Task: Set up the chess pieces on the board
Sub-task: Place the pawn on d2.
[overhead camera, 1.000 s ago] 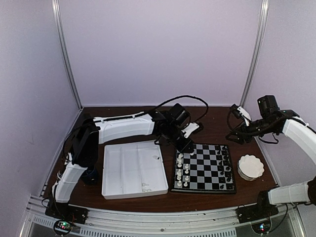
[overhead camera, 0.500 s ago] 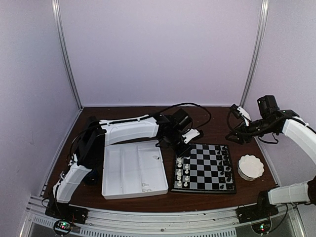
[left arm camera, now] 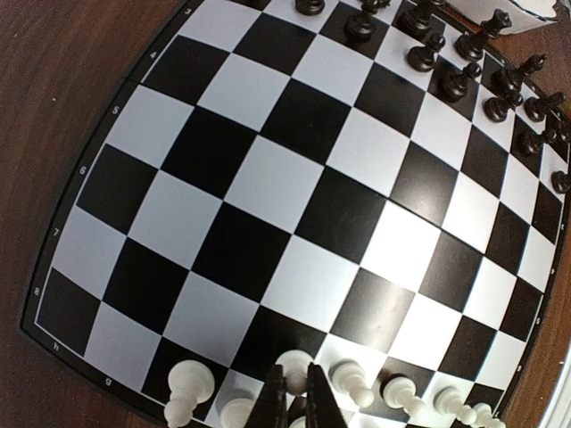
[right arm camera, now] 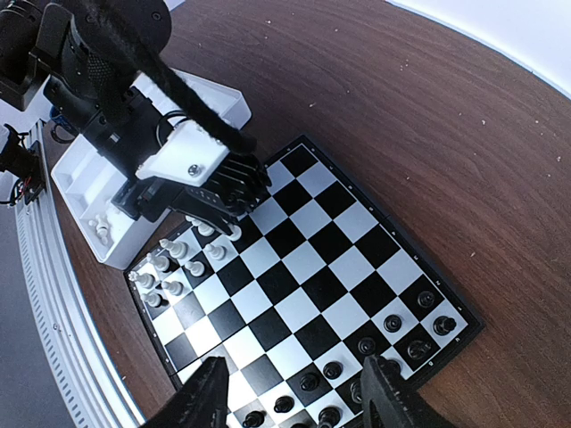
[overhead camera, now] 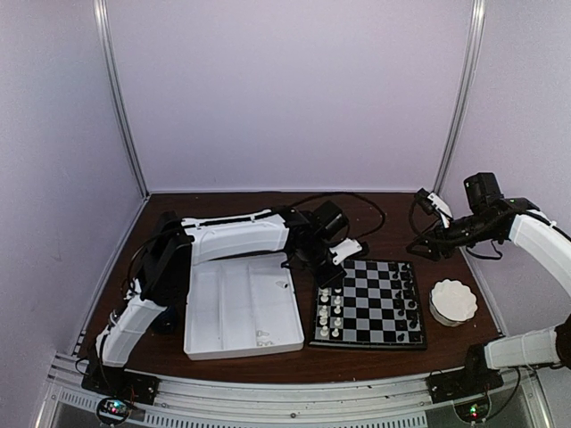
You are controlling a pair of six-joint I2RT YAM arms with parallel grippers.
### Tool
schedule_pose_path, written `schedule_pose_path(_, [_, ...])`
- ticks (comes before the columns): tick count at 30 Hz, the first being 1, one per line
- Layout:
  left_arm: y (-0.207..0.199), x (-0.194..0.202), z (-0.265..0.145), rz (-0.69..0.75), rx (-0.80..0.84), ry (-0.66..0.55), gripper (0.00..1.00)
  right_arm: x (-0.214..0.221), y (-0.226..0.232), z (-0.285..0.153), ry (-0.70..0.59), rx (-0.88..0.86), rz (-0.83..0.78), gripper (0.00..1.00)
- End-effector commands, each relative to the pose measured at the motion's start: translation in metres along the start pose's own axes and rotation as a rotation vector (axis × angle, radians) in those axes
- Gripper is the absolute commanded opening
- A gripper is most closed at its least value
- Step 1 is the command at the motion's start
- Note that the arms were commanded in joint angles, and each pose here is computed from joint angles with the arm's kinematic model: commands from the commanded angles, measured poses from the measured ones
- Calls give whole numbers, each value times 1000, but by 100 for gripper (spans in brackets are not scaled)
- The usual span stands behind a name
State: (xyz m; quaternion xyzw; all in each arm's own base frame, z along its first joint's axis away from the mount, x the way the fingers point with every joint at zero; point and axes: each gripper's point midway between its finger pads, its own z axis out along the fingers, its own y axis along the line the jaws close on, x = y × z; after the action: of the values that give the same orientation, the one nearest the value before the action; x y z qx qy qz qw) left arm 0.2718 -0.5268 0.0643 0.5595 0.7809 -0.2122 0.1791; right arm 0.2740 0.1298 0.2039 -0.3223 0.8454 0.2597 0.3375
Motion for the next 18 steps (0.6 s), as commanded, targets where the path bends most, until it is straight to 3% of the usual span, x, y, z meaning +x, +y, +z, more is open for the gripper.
schedule_pose_path(1, [0, -2, 8, 21, -6, -2, 6, -7, 1, -3, -22, -5, -21, 53])
schedule_pose_path(18, [5, -2, 10, 28, -27, 0, 10, -7, 1, -3, -23, -9, -20, 53])
